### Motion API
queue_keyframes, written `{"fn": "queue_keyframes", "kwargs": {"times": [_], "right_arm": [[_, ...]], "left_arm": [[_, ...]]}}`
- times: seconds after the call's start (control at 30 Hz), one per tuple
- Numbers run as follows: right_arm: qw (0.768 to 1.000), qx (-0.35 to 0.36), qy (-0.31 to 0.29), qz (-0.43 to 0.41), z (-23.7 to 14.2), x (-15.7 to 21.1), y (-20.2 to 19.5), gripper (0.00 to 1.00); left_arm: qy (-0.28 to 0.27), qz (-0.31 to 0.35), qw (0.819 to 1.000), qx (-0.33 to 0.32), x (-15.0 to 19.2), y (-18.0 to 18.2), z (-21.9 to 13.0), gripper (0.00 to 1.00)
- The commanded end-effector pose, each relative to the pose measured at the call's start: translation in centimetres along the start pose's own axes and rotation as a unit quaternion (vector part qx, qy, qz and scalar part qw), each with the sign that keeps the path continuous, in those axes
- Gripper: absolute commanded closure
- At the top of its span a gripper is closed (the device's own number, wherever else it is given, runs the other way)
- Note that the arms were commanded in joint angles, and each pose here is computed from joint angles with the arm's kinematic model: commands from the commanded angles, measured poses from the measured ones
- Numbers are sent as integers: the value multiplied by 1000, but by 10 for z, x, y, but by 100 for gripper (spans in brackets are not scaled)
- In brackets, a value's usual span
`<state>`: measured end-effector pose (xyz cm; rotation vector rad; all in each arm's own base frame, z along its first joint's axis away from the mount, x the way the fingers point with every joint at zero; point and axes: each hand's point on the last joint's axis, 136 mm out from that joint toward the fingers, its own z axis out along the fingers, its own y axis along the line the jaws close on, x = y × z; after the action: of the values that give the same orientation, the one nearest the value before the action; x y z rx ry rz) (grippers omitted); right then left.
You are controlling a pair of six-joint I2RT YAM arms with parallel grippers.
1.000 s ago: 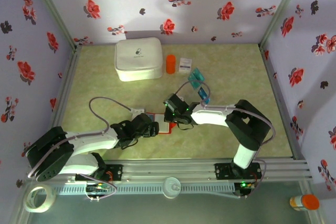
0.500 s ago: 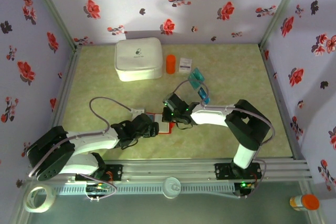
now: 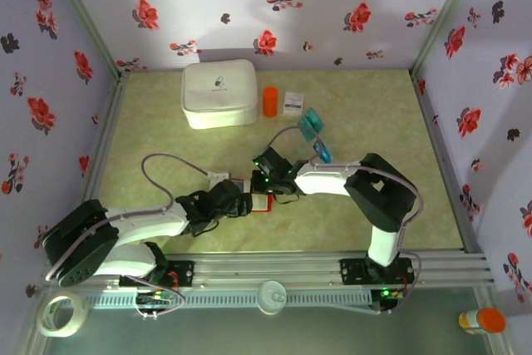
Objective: Put the credit cards into the card holder
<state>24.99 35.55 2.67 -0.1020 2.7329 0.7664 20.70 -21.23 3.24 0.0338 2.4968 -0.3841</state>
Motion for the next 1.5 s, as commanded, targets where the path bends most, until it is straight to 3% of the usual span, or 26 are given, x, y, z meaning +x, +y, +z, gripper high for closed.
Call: {"fn": "queue_keyframes", "kwargs": {"times": [0.0, 0.4, 1.0, 1.1, 1.37, 1.47], "right_arm": [[1000, 9, 26, 2, 8, 14, -4, 96], [1000, 8, 27, 6, 9, 14, -4, 96], [999, -7, 30, 15, 9, 15, 1, 96], [999, -12, 28, 15, 7, 14, 4, 95], [999, -17, 29, 16, 6, 12, 8, 93], [999, -18, 28, 16, 6, 11, 9, 92]], "left_arm": [[-10, 3, 1000, 16, -4, -8, -2, 0], [-44, -6, 997, 63, -17, -22, -17, 0], [-17, 8, 999, 48, 4, -19, 3, 1], [-18, 5, 999, 41, 6, -14, 4, 7], [-11, 6, 999, 31, 13, -7, 9, 33], [-13, 7, 999, 32, 13, -7, 8, 37]]}}
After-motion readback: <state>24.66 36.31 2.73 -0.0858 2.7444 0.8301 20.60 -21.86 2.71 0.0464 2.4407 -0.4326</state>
